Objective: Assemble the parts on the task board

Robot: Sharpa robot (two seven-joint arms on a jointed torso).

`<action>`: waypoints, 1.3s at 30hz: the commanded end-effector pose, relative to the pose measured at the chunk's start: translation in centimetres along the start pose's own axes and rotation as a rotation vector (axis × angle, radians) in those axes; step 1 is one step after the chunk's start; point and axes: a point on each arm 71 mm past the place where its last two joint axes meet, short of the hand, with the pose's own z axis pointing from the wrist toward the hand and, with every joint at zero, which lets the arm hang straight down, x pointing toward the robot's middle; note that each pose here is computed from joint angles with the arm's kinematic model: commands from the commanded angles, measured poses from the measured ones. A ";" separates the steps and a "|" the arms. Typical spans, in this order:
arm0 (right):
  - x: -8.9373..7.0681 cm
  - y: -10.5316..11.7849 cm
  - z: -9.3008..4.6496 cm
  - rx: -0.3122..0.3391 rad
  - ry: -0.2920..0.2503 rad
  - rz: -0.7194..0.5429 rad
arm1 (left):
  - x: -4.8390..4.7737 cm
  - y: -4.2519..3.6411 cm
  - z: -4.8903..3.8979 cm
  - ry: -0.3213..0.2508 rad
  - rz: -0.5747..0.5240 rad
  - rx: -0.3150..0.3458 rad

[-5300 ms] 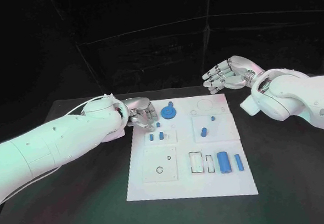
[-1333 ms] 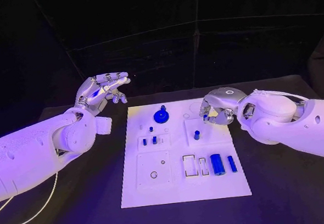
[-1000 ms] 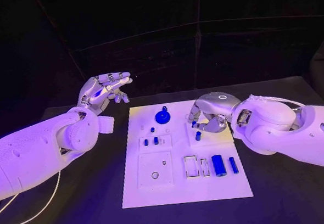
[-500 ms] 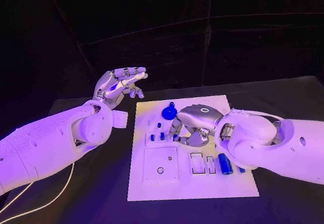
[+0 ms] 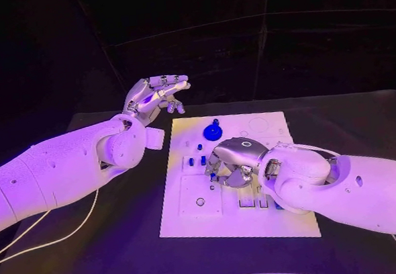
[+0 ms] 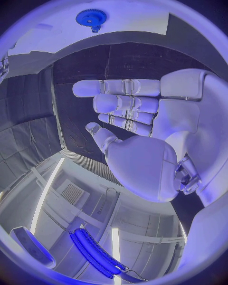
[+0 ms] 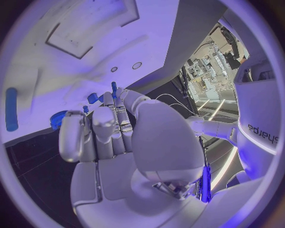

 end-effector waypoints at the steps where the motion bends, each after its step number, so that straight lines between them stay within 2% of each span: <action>1: 0.4 0.1 0.1 -0.019 0.029 -0.011 | 0.25 -0.06 0.11 0.015 -0.009 0.000; 10: 1.3 0.0 0.3 -0.021 0.057 -0.008 | 0.27 -0.07 0.08 0.015 -0.009 -0.003; 39: 2.3 -0.2 0.7 -0.010 0.098 -0.050 | 0.36 -0.04 0.12 0.022 -0.013 -0.006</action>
